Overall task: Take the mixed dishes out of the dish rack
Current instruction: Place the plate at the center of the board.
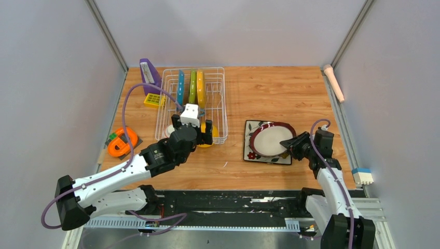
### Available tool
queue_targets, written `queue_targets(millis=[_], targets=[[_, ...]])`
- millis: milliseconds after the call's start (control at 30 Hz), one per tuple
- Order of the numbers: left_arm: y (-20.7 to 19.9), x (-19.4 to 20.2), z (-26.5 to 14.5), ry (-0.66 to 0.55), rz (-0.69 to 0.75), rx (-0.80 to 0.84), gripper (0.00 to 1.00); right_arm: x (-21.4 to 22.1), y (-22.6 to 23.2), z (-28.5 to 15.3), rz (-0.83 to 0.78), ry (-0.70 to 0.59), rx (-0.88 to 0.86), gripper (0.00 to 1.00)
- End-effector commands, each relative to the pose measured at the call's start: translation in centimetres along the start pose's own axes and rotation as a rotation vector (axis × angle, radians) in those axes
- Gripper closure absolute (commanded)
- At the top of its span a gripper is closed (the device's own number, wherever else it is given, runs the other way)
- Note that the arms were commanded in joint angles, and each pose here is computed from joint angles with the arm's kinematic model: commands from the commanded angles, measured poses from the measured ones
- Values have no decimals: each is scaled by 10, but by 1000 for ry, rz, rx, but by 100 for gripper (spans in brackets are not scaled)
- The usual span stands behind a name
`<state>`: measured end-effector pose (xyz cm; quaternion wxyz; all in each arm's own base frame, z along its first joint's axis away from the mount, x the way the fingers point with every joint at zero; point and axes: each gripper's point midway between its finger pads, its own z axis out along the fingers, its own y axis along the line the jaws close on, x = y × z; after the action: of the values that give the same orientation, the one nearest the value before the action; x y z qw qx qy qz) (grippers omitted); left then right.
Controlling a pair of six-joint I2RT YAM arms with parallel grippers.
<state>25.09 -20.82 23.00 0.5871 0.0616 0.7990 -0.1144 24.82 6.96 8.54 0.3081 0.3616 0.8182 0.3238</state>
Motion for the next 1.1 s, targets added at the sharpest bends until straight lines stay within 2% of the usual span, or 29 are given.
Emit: queue_targets(millis=[0,433,467,567,600,733,900,1067], targets=[[2,-6,-1,-22,-45,-6,0,-7,7,5,-21,-13,-34,70],[0,-4,0,-23,-42,12,0,2,0,14,-29,74,1,47],[0,-3,0,-22,-42,14,0,2,0,14,-28,76,3,44],[-2,-3,0,-20,-40,21,0,1,1,14,-40,75,17,21],[-2,-2,1,-20,-40,20,0,0,0,13,-44,71,27,16],[-2,-2,2,-18,-38,20,0,-7,-3,9,-62,41,83,5],[-2,0,3,-12,-34,16,0,-16,-9,3,-76,2,158,2],[-2,1,4,-8,-31,13,0,-17,-8,0,-87,3,161,2]])
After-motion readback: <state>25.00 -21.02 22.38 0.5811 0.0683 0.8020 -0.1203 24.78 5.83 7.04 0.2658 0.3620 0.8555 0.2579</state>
